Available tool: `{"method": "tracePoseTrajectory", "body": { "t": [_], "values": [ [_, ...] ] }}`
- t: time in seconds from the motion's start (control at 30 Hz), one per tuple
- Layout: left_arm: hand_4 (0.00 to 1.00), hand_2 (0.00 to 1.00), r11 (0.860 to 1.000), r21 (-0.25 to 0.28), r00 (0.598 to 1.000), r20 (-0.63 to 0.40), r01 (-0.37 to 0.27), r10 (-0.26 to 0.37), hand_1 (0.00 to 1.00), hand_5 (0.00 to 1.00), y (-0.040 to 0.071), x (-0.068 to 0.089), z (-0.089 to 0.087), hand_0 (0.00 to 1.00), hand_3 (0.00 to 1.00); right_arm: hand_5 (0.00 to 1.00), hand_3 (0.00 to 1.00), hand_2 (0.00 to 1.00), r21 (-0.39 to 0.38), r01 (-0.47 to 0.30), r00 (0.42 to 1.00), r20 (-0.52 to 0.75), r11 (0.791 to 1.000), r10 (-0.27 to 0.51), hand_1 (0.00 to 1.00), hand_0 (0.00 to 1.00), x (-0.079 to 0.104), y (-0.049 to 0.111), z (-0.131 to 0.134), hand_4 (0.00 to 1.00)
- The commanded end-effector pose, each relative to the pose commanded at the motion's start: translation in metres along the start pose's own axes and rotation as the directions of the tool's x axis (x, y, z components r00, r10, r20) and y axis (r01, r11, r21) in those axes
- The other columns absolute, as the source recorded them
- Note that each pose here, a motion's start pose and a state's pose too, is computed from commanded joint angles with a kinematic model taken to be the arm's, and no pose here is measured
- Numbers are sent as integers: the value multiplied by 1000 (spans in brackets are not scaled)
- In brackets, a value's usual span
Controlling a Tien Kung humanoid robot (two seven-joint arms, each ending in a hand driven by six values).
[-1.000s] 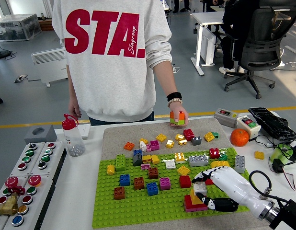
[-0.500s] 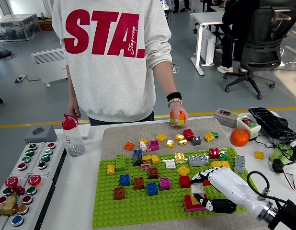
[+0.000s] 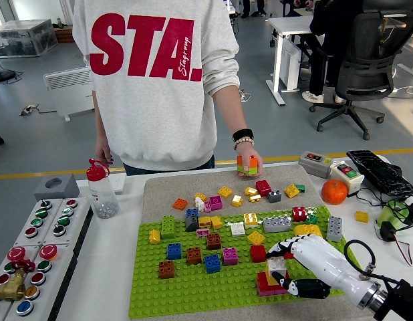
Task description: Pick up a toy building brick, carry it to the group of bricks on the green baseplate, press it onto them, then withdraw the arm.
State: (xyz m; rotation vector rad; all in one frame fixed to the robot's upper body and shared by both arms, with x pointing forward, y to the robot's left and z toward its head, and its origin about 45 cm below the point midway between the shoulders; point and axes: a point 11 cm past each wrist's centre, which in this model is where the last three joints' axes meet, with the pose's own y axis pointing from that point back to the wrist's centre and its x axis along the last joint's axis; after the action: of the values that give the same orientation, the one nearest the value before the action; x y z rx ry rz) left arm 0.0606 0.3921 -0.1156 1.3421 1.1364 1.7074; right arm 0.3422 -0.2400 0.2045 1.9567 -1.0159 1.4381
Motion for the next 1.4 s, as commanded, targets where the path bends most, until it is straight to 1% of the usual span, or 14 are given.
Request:
{"method": "tracePoseTrajectory", "body": {
  "t": [0.37,0.57,0.6,0.77,0.8,0.97,1.0,1.17,1.2,1.37,1.4],
  "values": [
    [241,566,1000,3,1000,1,-2,2,612,998,0,0,-2,666,437,117,613,594,-1,8,1000,0,1000,-8,598,563,-2,1,0,433],
    [242,566,1000,5,1000,2,-2,2,612,998,0,1,-3,665,436,114,617,602,-1,5,1000,-4,1000,-5,605,565,-2,1,-1,437],
    [242,568,1000,5,1000,2,-2,2,612,998,0,1,-3,665,436,112,625,621,-1,5,1000,-5,1000,-5,613,569,-2,1,-1,444],
    [242,568,1000,6,1000,1,-3,3,612,998,0,1,-3,665,436,112,625,621,-4,9,1000,-11,1000,-9,613,569,-3,1,0,444],
    [242,567,1000,5,1000,1,-3,3,612,998,0,1,-3,665,436,112,648,639,-5,10,1000,-12,1000,-10,622,578,-3,1,0,462],
    [242,567,1000,5,1000,-1,-2,2,612,998,0,1,-3,665,436,112,648,639,-10,13,1000,-17,1000,-13,622,578,-3,1,1,462],
    [242,568,1000,5,1000,-1,-2,2,612,998,0,1,-3,665,437,118,672,646,-11,12,1000,-18,1000,-12,629,585,-3,1,1,490],
    [242,568,1000,3,1000,-1,-2,2,612,998,0,1,-2,665,437,118,672,646,-12,9,1000,-25,1000,-9,629,585,-1,1,1,490],
    [242,567,1000,3,1000,-1,-2,2,612,998,0,1,-2,665,437,136,703,655,-12,8,1000,-26,1000,-8,633,585,-1,1,1,526],
    [242,567,1000,1,1000,-2,-1,1,612,998,0,1,-1,665,437,136,703,655,-7,1,1000,-29,1000,-1,633,585,1,1,0,526],
    [243,567,1000,1,1000,-2,-1,1,612,998,0,1,-1,665,436,147,702,661,-5,-1,1000,-29,1000,1,632,587,2,1,0,550]
  ]
}}
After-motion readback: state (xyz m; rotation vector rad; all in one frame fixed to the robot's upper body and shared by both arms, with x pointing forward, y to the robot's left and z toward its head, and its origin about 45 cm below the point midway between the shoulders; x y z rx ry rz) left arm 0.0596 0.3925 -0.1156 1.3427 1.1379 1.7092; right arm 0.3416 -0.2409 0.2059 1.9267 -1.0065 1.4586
